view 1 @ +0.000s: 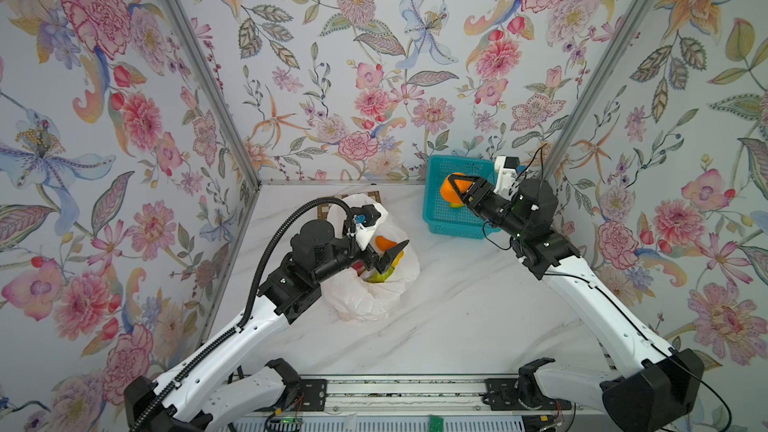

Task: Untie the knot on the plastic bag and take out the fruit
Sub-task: 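Carry the orange with the right gripper and lower it into the teal basket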

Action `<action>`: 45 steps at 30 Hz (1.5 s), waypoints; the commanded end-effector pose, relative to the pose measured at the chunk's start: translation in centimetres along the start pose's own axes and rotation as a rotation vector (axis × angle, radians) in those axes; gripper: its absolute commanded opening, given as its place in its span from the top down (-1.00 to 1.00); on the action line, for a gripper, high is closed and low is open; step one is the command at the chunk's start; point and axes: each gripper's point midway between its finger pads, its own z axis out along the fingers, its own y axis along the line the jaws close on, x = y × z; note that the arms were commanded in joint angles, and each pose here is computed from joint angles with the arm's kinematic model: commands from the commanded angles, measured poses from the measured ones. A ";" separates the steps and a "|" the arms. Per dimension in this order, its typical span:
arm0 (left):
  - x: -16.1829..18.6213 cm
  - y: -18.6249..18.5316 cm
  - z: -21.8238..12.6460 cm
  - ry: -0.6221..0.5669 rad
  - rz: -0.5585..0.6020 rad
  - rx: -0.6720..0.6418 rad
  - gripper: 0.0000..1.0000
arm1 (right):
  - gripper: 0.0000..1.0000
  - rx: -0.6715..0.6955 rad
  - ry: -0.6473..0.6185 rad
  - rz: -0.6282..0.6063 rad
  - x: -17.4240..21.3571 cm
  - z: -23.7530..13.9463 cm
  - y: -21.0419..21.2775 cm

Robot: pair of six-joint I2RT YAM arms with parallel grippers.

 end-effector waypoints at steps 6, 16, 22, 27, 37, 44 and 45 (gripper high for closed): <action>0.3 0.4 -1.5 0.090 -0.130 -0.051 -0.98 | -0.13 0.225 0.077 -0.034 -2.1 4.1 -8.2; 2.4 1.5 -1.7 0.178 -0.266 -0.145 -0.98 | -0.10 0.421 0.217 -0.053 -1.4 9.9 -18.3; 4.6 3.9 -2.1 0.265 -0.330 -0.317 -0.98 | -0.09 0.498 0.309 -0.001 0.4 12.8 -24.0; 6.5 3.8 -2.7 0.296 -0.377 -0.339 -0.98 | -0.09 0.531 0.376 0.048 2.1 14.9 -27.7; 9.0 3.0 -2.9 0.342 -0.419 -0.328 -0.98 | -0.17 0.578 0.500 0.130 6.7 17.4 -32.6; 10.2 2.2 -2.2 0.367 -0.424 -0.285 -0.98 | -0.61 0.572 0.477 0.093 5.2 17.2 -31.0; 10.3 2.3 -2.1 0.367 -0.431 -0.289 -0.97 | -0.66 0.572 0.467 0.082 4.6 17.0 -30.4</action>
